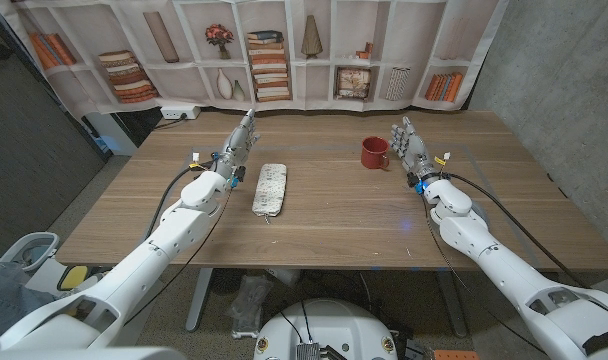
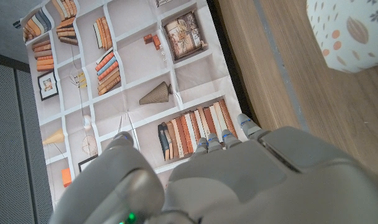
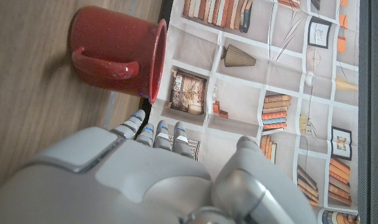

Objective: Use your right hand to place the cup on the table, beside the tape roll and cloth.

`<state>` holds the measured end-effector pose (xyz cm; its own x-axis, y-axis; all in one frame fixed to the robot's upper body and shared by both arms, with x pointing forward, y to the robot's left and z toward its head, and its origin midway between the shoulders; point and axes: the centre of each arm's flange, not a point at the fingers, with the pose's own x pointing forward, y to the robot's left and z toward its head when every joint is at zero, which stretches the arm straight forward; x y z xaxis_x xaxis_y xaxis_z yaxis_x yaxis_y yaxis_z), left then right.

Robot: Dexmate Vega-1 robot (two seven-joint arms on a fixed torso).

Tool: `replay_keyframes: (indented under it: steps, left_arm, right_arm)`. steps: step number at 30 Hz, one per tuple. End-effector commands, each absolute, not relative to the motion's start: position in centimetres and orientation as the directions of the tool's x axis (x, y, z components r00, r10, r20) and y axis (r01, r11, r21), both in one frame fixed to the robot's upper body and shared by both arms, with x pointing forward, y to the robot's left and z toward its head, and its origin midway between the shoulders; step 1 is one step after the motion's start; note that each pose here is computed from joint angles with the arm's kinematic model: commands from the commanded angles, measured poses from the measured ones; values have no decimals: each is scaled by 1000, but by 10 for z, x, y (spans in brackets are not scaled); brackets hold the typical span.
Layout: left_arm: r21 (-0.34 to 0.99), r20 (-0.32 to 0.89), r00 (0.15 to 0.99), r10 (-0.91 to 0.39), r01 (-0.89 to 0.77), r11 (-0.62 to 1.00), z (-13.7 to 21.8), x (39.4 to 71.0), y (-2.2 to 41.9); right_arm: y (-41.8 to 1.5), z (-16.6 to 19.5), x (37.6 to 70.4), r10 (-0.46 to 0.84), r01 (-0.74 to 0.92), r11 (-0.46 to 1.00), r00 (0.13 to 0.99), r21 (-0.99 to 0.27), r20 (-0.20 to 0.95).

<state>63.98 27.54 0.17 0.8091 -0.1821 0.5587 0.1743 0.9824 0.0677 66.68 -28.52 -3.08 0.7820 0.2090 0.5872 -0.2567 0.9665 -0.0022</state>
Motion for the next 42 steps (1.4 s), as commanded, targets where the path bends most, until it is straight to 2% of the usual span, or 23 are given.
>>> replay_keyframes:
  steps: [1,19,42]
  left_arm:
    - [81,555,810,-190,175,981,3,635,271]
    - [85,547,811,-207,192,978,1,639,266]
    - [93,562,807,-184,159,983,8,617,283]
  right_arm:
    - [-295,-26,657,201,-238,971,776,-17,597]
    - [-295,-24,641,209,-203,976,769,-80,604]
    - [-293,-23,623,209,-127,976,767,-176,606]
